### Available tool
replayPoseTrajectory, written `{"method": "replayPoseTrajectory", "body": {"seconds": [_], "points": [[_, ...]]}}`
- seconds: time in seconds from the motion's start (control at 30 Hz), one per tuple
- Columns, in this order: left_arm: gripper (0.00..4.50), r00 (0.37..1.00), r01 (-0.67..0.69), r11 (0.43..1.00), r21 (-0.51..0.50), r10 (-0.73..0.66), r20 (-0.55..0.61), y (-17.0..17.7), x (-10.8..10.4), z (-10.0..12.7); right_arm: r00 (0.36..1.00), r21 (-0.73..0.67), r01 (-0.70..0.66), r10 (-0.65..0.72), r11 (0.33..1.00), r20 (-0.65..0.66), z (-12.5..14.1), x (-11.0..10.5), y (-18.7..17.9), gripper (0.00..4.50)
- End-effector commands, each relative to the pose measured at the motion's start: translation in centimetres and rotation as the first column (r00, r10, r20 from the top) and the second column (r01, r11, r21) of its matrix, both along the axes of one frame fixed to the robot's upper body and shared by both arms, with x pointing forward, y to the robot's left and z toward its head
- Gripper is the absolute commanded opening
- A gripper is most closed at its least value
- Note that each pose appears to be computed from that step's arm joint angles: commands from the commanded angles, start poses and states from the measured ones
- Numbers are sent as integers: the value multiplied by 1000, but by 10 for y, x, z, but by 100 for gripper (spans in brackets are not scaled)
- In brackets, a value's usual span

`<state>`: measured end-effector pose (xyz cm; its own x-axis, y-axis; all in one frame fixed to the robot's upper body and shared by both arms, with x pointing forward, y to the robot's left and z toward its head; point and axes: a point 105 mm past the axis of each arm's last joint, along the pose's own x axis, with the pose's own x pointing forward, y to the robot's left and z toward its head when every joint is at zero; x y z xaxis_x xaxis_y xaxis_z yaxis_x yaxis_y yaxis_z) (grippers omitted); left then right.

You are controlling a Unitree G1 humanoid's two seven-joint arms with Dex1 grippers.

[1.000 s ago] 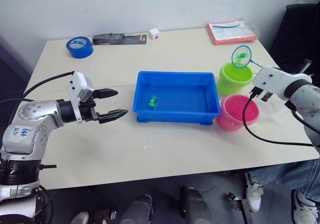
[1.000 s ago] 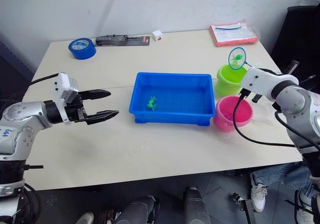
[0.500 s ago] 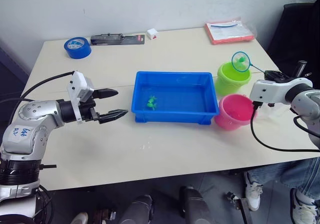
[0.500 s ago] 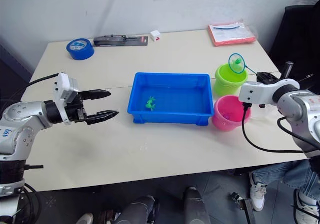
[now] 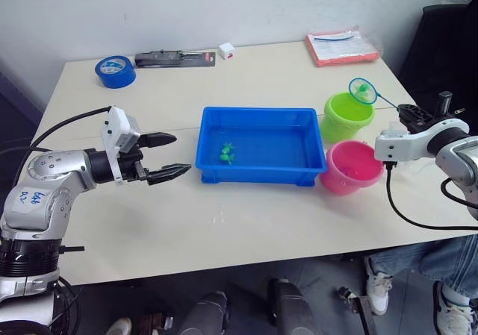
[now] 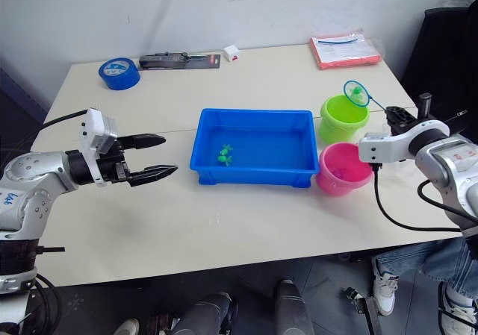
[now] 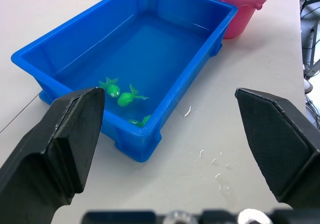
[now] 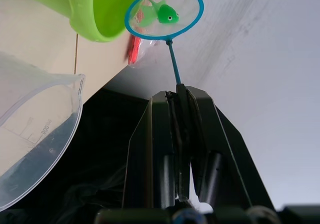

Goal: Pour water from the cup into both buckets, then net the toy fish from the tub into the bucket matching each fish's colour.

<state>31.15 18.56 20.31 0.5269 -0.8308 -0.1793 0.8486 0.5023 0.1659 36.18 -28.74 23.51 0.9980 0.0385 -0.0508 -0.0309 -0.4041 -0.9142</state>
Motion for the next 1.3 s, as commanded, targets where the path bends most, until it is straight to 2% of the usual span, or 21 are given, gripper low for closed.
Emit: {"method": "replayPoseTrajectory", "body": {"seconds": [0.03,0.33,0.53,0.67,0.73,0.8,0.83,0.87,0.9,0.97,1.0,1.13,1.3], "points": [[450,999,13,1000,11,-13,48,-2,-3,10,998,-68,-9,13,998,65,18,-4,-2,78],[450,999,17,1000,9,-17,50,-3,-3,10,993,-191,-59,77,980,87,16,-10,4,78],[450,999,17,1000,8,-17,51,-4,-3,10,991,-170,-54,73,984,109,20,-9,4,78],[450,999,13,1000,9,-13,52,-3,-3,10,993,-91,-51,60,995,101,26,-10,7,78],[450,999,9,1000,8,-10,52,-1,-3,10,995,66,-72,67,995,74,36,-11,17,78],[450,999,3,1000,7,-4,52,0,-3,11,998,328,-63,63,943,10,42,-11,25,78],[450,999,-1,1000,8,1,54,1,-3,11,995,501,-62,96,863,-41,41,-12,33,78],[450,998,-4,1000,8,4,56,2,-3,11,987,606,-59,137,793,-82,39,-13,41,78],[450,998,-8,1000,6,7,58,2,-2,11,980,731,-33,166,681,-111,37,-12,46,78],[450,998,-18,1000,3,18,60,3,-3,11,967,767,-24,210,641,-145,32,-12,56,78],[450,998,-24,1000,2,23,61,4,-4,10,962,806,6,216,592,-167,30,-11,58,78],[450,997,-52,999,4,51,59,10,-9,10,929,882,55,299,469,-217,24,-10,75,78],[450,994,-95,995,3,95,61,20,-15,12,883,883,75,381,464,-275,11,-11,94,78]]}}
